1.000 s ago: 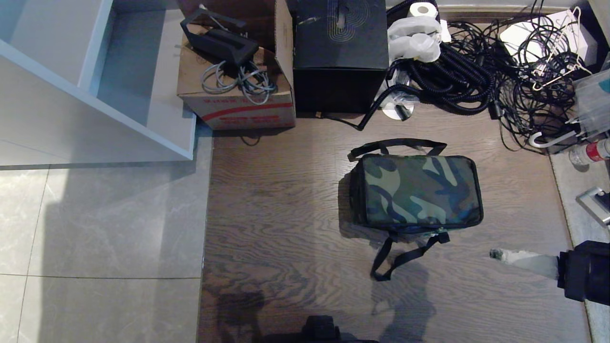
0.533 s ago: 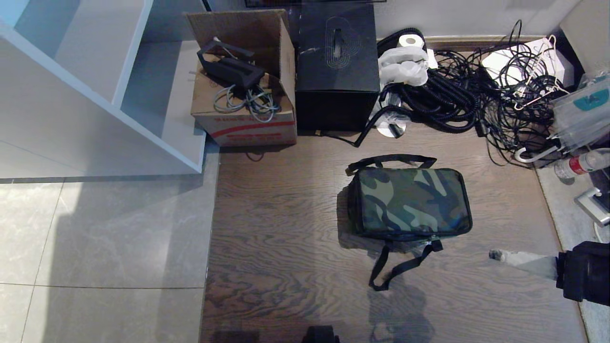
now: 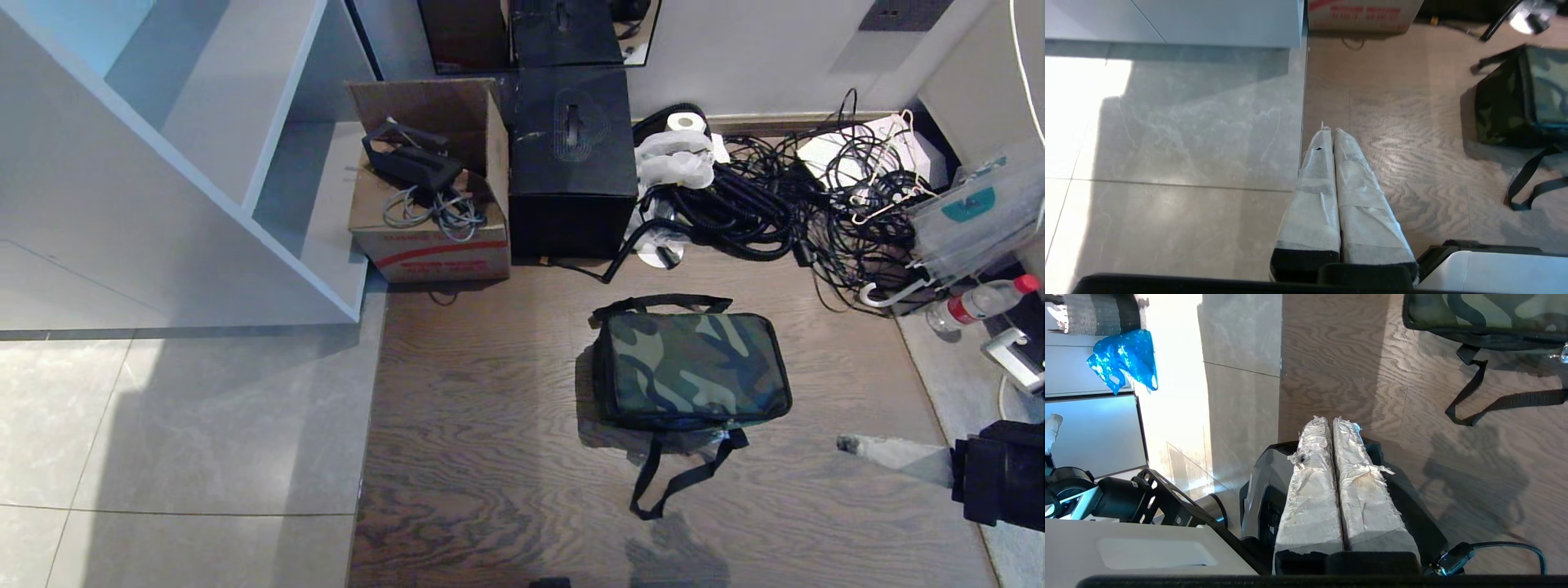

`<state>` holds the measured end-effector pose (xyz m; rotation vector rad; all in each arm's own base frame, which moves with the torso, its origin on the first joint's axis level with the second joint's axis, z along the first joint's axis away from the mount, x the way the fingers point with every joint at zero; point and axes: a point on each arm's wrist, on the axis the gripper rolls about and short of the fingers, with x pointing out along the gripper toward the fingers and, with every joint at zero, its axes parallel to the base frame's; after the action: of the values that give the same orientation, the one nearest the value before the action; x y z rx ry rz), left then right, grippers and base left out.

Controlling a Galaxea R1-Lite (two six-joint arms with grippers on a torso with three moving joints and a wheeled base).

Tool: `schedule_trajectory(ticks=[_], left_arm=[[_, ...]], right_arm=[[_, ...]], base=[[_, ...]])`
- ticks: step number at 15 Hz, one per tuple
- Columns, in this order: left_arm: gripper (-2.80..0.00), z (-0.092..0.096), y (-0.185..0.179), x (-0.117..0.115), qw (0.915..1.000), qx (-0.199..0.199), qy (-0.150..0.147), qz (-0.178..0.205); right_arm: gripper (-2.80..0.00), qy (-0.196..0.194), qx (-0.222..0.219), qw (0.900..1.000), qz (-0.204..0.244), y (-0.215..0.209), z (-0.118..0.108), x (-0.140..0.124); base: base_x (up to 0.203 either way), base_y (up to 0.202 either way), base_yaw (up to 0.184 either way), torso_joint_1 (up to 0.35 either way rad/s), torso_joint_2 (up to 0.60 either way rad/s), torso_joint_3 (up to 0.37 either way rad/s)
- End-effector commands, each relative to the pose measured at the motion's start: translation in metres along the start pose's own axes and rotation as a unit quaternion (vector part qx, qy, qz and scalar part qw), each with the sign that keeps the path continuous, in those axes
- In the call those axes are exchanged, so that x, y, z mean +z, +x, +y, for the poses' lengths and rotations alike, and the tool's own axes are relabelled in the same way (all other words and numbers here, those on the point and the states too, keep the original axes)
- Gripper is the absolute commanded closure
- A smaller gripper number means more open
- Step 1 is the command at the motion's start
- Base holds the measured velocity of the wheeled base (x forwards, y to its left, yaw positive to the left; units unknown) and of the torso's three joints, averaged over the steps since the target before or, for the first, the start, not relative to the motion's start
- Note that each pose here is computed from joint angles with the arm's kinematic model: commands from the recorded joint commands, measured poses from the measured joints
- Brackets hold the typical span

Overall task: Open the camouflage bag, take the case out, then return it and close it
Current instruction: Open the top of the storage box

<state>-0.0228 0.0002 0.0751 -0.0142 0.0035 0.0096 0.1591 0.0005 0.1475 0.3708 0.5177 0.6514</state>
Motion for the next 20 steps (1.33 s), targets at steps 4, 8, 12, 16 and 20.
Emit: schedule_trajectory(ticks=[4, 8, 12, 16, 20], left_arm=[[0.0, 0.0, 0.0, 0.0, 1.0, 0.0, 0.0, 0.0], [0.0, 0.0, 0.0, 0.0, 1.0, 0.0, 0.0, 0.0], [0.0, 0.0, 0.0, 0.0, 1.0, 0.0, 0.0, 0.0], [0.0, 0.0, 0.0, 0.0, 1.0, 0.0, 0.0, 0.0], [0.0, 0.0, 0.0, 0.0, 1.0, 0.0, 0.0, 0.0]], right_arm=[[0.0, 0.015, -0.028, 0.999, 0.013, 0.007, -0.009, -0.002], [0.0, -0.001, -0.031, 0.999, 0.034, 0.019, -0.021, 0.0], [0.0, -0.021, -0.103, 0.993, 0.059, 0.046, -0.055, -0.007], [0.0, -0.055, -0.165, 0.984, 0.04, 0.07, -0.089, -0.012], [0.0, -0.036, -0.193, 0.98, 0.046, 0.081, -0.113, -0.008]], base=[[0.0, 0.0, 0.0, 0.001, 0.0, 0.087], [0.0, 0.0, 0.0, 0.0, 0.0, 0.0], [0.0, 0.0, 0.0, 0.0, 0.0, 0.0], [0.0, 0.0, 0.0, 0.0, 0.0, 0.0], [0.0, 0.0, 0.0, 0.0, 0.0, 0.0]])
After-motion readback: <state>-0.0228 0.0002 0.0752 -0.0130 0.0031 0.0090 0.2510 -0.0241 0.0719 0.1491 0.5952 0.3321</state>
